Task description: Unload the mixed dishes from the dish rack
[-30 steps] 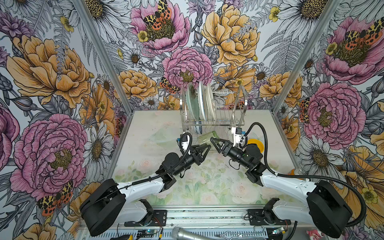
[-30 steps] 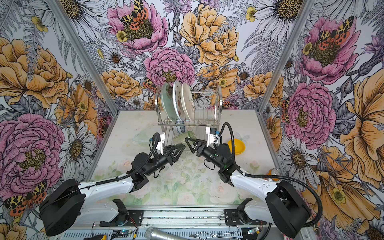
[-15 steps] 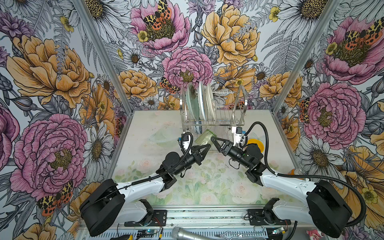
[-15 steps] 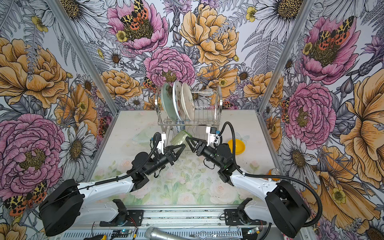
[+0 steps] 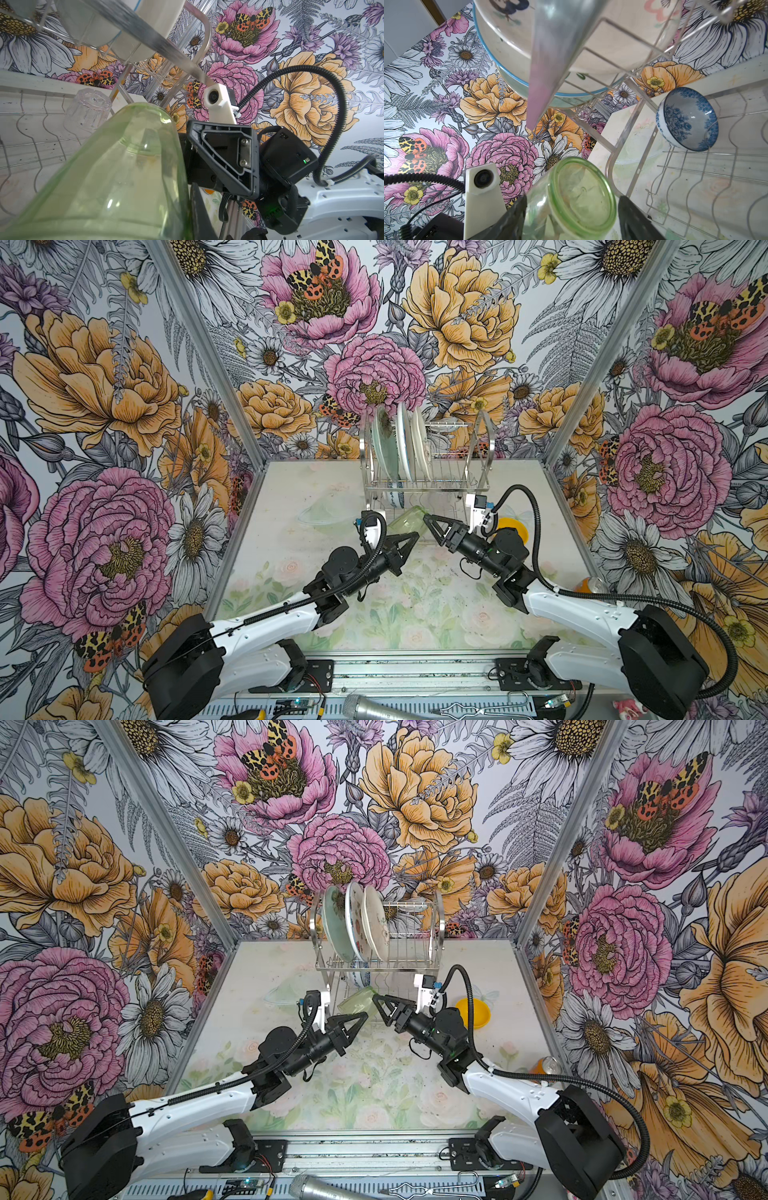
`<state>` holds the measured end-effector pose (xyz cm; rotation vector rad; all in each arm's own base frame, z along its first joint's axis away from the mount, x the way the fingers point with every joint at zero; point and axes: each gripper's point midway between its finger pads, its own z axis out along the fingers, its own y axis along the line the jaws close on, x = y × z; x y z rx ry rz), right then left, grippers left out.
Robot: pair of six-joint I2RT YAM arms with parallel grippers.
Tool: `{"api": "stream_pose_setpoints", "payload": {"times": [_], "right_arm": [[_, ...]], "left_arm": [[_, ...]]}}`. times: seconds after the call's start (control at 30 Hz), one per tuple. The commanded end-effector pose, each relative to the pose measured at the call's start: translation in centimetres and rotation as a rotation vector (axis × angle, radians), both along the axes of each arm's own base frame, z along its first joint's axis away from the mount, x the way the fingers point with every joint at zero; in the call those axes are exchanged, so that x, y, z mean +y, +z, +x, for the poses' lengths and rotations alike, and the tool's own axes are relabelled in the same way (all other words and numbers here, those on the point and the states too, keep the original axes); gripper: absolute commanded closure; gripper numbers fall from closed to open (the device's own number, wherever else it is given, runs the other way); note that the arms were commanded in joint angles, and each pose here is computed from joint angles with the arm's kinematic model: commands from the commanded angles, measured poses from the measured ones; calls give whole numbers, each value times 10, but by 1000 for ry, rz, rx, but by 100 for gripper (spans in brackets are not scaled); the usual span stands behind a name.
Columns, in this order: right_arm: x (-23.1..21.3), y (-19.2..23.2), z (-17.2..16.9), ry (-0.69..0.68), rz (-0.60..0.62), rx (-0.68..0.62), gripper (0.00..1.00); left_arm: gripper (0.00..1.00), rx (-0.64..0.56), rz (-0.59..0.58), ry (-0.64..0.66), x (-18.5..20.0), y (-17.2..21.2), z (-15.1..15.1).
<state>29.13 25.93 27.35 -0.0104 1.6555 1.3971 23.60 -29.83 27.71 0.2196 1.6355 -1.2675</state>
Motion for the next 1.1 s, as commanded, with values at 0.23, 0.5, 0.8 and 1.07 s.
{"api": "stream_pose_setpoints", "payload": {"times": [0.23,0.5,0.8,1.07], "right_arm": [[-31,-20,11,-148,-146,-33,25],[-41,-42,18,-206,-316,-43,25],[-36,-55,25,-183,-393,-44,23],[-38,-64,29,-188,-485,-68,22]], "left_arm": [[100,25,182,179,38,-7,6],[100,80,250,378,91,-17,5],[100,170,342,629,154,-28,5],[100,245,379,781,203,-25,21]]}}
